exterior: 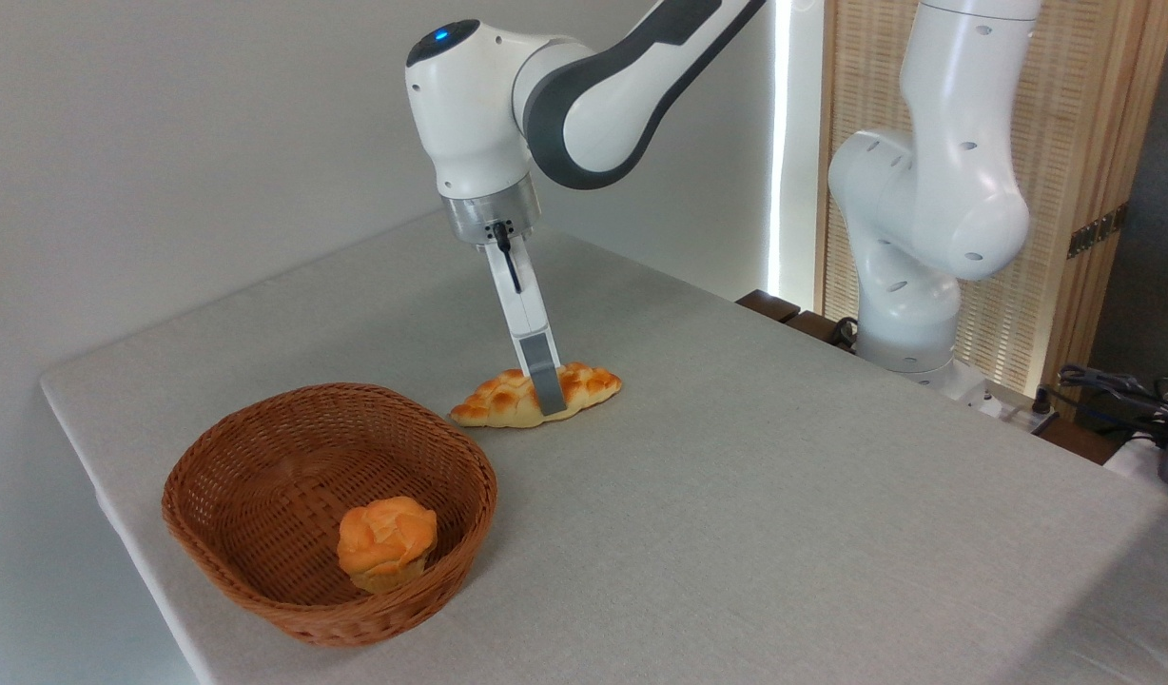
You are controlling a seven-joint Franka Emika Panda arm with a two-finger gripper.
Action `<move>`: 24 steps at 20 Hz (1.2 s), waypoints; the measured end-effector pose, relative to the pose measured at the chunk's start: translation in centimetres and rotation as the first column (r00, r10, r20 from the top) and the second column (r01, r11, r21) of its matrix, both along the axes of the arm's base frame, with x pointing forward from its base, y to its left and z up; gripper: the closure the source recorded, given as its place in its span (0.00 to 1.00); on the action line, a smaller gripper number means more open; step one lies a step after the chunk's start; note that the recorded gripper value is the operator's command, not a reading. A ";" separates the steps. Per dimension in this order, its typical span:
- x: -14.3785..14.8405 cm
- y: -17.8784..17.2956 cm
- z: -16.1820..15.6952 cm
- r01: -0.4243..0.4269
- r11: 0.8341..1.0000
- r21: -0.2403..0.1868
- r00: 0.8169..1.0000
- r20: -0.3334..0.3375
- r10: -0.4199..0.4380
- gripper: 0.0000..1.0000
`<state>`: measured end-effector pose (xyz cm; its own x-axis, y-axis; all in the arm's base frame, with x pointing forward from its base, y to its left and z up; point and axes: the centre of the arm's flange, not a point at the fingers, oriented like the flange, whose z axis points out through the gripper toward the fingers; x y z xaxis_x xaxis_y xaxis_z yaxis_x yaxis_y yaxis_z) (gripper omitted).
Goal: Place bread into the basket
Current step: 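Close the gripper on the middle of the braided bread, then lift the bread and carry it over the wicker basket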
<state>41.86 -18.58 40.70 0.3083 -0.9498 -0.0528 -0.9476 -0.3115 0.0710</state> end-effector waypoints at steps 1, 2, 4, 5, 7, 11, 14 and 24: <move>0.0 0.0 0.0 0.000 1.000 0.000 1.000 0.000 0.000 0.76; 0.0 0.0 0.0 0.000 1.000 0.000 1.000 0.000 0.000 0.76; 0.0 0.0 0.0 0.000 1.000 0.000 1.000 0.000 0.000 0.76; 0.0 0.0 0.0 0.000 1.000 0.000 1.000 0.000 0.000 0.76; 0.0 0.0 0.0 0.000 1.000 0.000 1.000 0.000 0.000 0.75; 0.4 0.0 1.0 -0.010 1.000 -0.014 1.000 0.005 0.010 0.73; 1.4 0.1 3.8 -0.048 0.997 -0.059 0.999 -0.007 0.047 0.71; 7.2 2.4 12.3 -0.323 0.910 -0.261 0.943 -0.002 0.334 0.71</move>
